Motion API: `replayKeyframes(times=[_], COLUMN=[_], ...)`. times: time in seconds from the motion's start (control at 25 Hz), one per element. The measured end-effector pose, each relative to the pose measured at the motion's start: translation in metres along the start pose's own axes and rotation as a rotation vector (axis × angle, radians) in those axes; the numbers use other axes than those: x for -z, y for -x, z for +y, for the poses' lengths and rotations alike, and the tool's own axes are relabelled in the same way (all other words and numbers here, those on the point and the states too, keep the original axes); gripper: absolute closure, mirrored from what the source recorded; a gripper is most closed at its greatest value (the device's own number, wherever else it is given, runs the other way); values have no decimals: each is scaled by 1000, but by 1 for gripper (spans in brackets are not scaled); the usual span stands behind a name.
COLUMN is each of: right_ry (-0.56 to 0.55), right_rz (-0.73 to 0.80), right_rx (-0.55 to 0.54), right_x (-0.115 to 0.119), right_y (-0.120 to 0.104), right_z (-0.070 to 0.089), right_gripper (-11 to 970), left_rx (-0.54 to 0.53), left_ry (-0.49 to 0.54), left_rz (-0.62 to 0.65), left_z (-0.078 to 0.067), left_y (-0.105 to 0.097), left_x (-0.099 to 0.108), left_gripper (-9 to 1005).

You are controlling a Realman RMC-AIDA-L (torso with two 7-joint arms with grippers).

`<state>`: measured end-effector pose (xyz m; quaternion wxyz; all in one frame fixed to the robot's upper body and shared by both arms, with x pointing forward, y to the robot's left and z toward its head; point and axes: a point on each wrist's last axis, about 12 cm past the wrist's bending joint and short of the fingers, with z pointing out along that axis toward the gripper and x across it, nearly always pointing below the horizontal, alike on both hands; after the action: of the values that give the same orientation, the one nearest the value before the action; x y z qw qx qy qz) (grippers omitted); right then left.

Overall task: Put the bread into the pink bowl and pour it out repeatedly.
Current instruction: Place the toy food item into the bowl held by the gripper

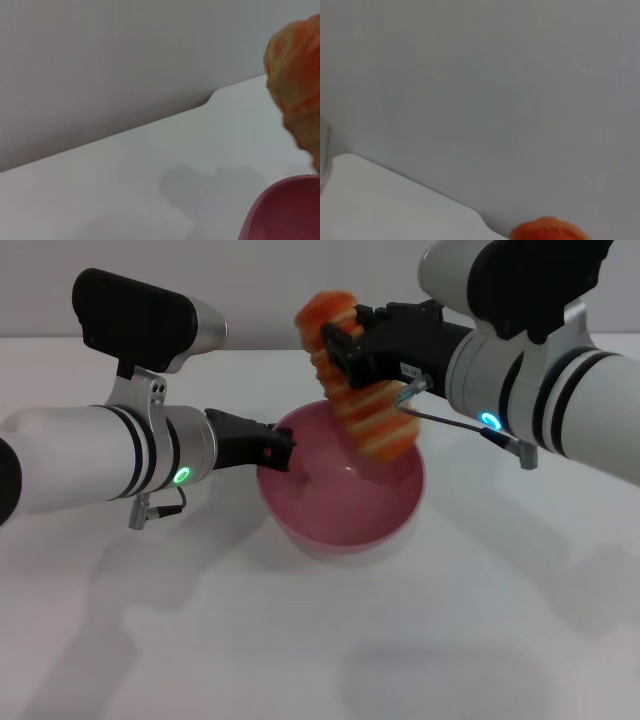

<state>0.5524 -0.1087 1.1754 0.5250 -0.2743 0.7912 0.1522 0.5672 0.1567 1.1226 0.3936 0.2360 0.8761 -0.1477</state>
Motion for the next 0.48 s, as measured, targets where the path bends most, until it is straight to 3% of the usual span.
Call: replayKeyframes(times=[0.08, 0.28, 0.48], right_ry=[6, 14, 17], right_rz=[0, -5, -9], right_rx=[4, 9, 9], right_x=[-1, -1, 0], right_y=[0, 0, 0], right_z=[2, 5, 6], right_gripper=[756, 517, 368], left_rx=[0, -7, -8], left_ry=[0, -1, 0], left_rz=[-1, -8, -10], left_z=[0, 0, 0], left_y=[0, 2, 3], left_x=[0, 1, 1], left_gripper=[949, 949, 948])
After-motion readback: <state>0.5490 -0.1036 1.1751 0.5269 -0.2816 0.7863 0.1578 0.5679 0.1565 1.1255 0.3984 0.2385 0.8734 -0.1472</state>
